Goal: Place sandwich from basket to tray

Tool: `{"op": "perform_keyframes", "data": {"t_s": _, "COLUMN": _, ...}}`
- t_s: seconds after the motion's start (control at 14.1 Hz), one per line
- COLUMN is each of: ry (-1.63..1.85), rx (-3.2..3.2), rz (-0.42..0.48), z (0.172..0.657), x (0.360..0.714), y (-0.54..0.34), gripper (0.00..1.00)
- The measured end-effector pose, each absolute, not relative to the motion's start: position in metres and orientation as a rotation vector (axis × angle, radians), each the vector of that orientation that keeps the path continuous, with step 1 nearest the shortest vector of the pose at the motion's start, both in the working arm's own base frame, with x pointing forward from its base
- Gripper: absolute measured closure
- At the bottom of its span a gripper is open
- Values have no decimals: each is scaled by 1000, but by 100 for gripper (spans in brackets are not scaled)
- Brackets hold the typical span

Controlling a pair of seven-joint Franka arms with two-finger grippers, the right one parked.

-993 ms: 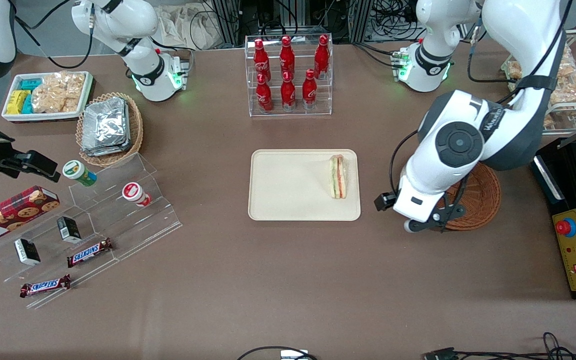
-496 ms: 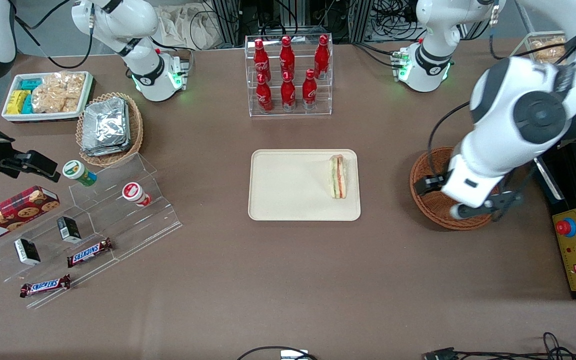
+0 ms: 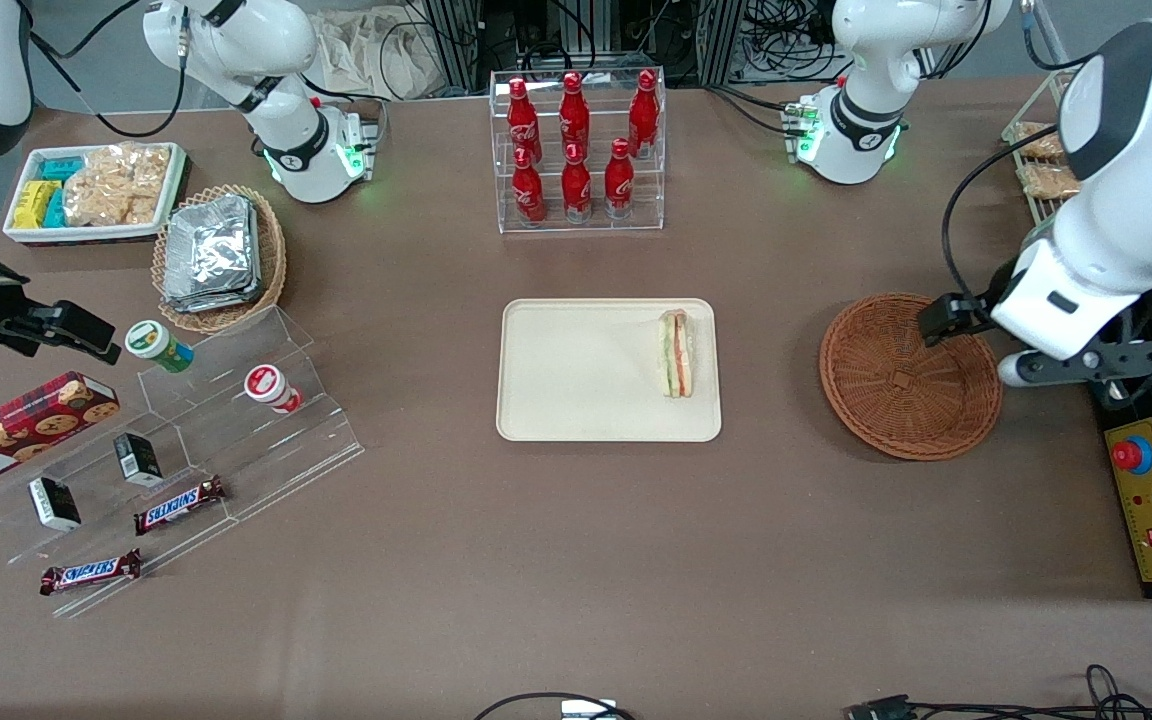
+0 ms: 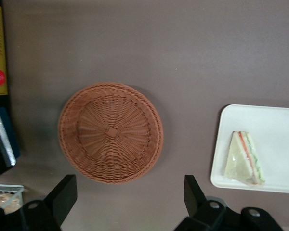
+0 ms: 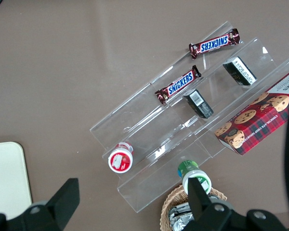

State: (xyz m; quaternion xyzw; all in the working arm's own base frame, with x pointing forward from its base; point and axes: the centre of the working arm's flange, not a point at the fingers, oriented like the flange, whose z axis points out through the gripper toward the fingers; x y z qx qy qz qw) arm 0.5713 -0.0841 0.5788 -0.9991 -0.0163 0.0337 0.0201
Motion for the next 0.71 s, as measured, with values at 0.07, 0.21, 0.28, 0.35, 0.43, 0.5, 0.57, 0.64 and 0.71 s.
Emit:
{"op": "perform_keyframes", "data": {"t_s": 0.07, "ry": -30, "rx": -3111, "rz": 101, "z": 587, "x": 567, "y": -73, "gripper": 1}}
{"op": "perform_keyframes", "data": {"t_s": 0.21, "ry": 26, "rx": -3131, "rz": 97, "z": 600, "x": 559, "y": -48, "gripper": 4}}
{"op": "perform_keyframes", "data": {"t_s": 0.28, "ry": 53, "rx": -3134, "rz": 92, "z": 605, "x": 555, "y": -39, "gripper": 4}}
{"op": "perform_keyframes", "data": {"t_s": 0.35, "ry": 77, "rx": -3134, "rz": 86, "z": 610, "x": 551, "y": -32, "gripper": 4}}
{"op": "perform_keyframes", "data": {"t_s": 0.43, "ry": 99, "rx": -3134, "rz": 78, "z": 614, "x": 548, "y": -29, "gripper": 4}}
{"op": "perform_keyframes", "data": {"t_s": 0.5, "ry": 120, "rx": -3132, "rz": 73, "z": 617, "x": 544, "y": -26, "gripper": 4}}
{"op": "perform_keyframes", "data": {"t_s": 0.57, "ry": 135, "rx": -3131, "rz": 73, "z": 619, "x": 542, "y": -25, "gripper": 4}}
{"op": "perform_keyframes", "data": {"t_s": 0.64, "ry": 146, "rx": -3130, "rz": 77, "z": 619, "x": 540, "y": -24, "gripper": 4}}
{"op": "perform_keyframes", "data": {"t_s": 0.71, "ry": 152, "rx": -3130, "rz": 81, "z": 618, "x": 539, "y": -25, "gripper": 4}}
